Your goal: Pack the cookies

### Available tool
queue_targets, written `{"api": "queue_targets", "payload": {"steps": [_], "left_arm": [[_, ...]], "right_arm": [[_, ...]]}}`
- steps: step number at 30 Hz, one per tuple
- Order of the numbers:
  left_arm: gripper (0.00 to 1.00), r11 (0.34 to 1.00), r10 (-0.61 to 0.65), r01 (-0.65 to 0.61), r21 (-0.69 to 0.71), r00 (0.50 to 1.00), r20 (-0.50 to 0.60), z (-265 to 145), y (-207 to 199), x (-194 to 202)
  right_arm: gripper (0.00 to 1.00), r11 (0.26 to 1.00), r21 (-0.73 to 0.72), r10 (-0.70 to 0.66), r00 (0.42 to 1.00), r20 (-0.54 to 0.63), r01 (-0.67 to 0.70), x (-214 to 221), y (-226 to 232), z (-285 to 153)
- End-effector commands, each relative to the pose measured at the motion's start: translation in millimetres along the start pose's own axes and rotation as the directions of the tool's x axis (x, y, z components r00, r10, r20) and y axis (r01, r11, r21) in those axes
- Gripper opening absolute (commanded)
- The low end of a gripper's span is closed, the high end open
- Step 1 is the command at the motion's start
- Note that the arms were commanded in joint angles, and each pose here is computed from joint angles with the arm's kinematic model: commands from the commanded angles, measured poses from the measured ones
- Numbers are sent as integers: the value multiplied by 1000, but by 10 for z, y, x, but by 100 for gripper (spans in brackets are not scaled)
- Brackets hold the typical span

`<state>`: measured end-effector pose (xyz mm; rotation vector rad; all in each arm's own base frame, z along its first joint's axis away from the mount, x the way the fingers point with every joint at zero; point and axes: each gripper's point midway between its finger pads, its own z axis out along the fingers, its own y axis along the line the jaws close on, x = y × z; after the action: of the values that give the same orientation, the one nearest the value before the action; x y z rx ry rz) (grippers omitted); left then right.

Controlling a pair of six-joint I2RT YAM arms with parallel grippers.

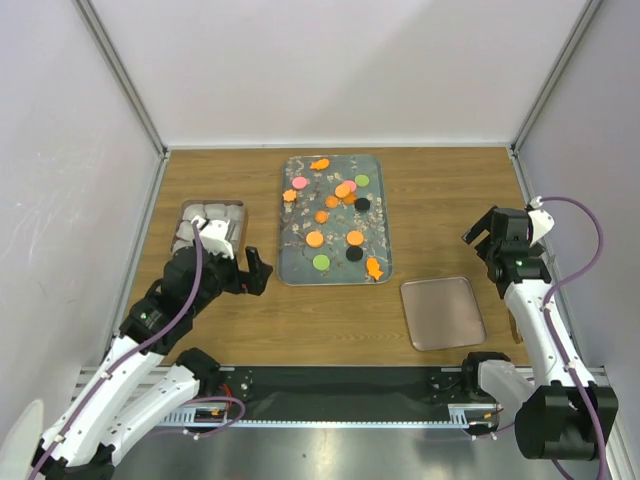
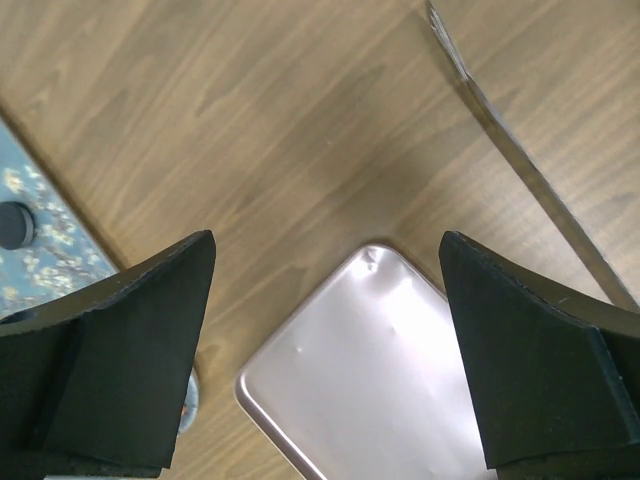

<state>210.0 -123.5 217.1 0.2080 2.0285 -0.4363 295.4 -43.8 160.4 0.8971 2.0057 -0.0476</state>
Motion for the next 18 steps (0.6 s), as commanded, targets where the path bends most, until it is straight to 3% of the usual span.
{"api": "queue_targets", "payload": {"steps": [1,10,18], "left_arm": [[100,999,-2,-2,52,998,67,-62,-103,-185],[100,997,-6,-1,83,997,82,-102,-157,-207],[100,995,-4,-5,99,996,92,-139,-191,-197]], "right_arm": [[100,999,40,-17,999,31,16,-189,-26,-82],[100,974,227,-21,999,-26,27,-254,-407,-43],[98,942,331,99,988,-121,-54,-61,-864,161]]}}
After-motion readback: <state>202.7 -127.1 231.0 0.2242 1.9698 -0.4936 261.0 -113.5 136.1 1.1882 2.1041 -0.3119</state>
